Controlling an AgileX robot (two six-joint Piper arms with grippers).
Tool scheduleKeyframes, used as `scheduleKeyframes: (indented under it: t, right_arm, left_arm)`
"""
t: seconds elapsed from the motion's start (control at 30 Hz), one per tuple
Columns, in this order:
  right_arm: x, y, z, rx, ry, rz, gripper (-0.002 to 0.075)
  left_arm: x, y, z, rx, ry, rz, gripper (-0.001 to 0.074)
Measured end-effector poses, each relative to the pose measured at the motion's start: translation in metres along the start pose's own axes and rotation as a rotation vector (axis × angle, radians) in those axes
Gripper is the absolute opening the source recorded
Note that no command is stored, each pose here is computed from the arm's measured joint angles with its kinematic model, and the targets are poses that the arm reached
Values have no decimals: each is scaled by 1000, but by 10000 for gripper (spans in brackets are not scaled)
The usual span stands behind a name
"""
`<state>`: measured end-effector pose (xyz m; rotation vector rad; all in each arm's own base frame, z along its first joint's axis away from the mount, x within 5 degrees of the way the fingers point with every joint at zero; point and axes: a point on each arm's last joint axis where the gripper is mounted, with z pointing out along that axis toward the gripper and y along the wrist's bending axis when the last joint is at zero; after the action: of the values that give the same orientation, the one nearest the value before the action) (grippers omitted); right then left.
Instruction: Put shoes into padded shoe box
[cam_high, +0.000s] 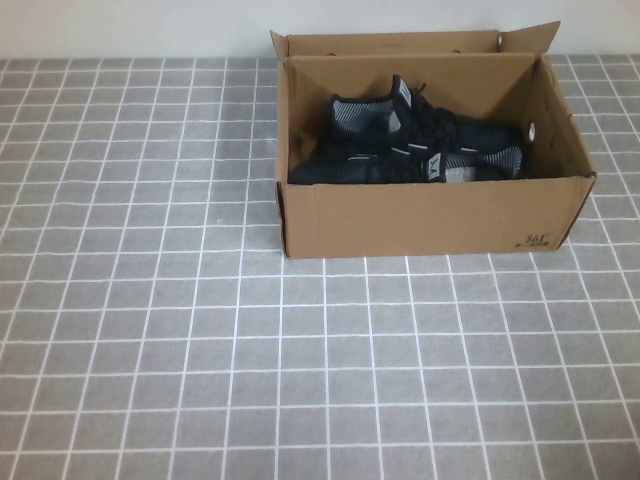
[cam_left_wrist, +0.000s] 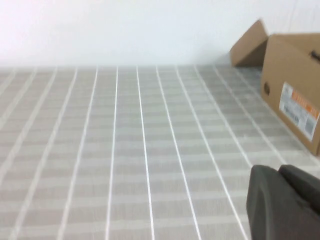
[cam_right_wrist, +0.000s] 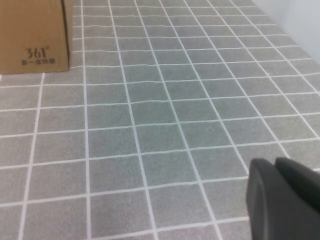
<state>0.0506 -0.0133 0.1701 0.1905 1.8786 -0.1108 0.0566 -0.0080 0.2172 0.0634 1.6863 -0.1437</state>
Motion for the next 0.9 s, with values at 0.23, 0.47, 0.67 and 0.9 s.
scheduleKeyframes:
  t: [0.23, 0.47, 0.67, 0.9]
  right_arm:
    - [0, 0, 0, 0, 0, 0, -7]
    - [0, 0, 0, 0, 0, 0, -7]
    - [0, 0, 0, 0, 0, 0, -7]
    - [0, 0, 0, 0, 0, 0, -7]
  left_arm:
    - [43, 3, 1, -41, 156, -62, -4]
    - [47, 4, 1, -51, 192, -65, -4]
    - [47, 4, 1, -51, 192, -65, -4]
    - [47, 4, 1, -51, 192, -65, -4]
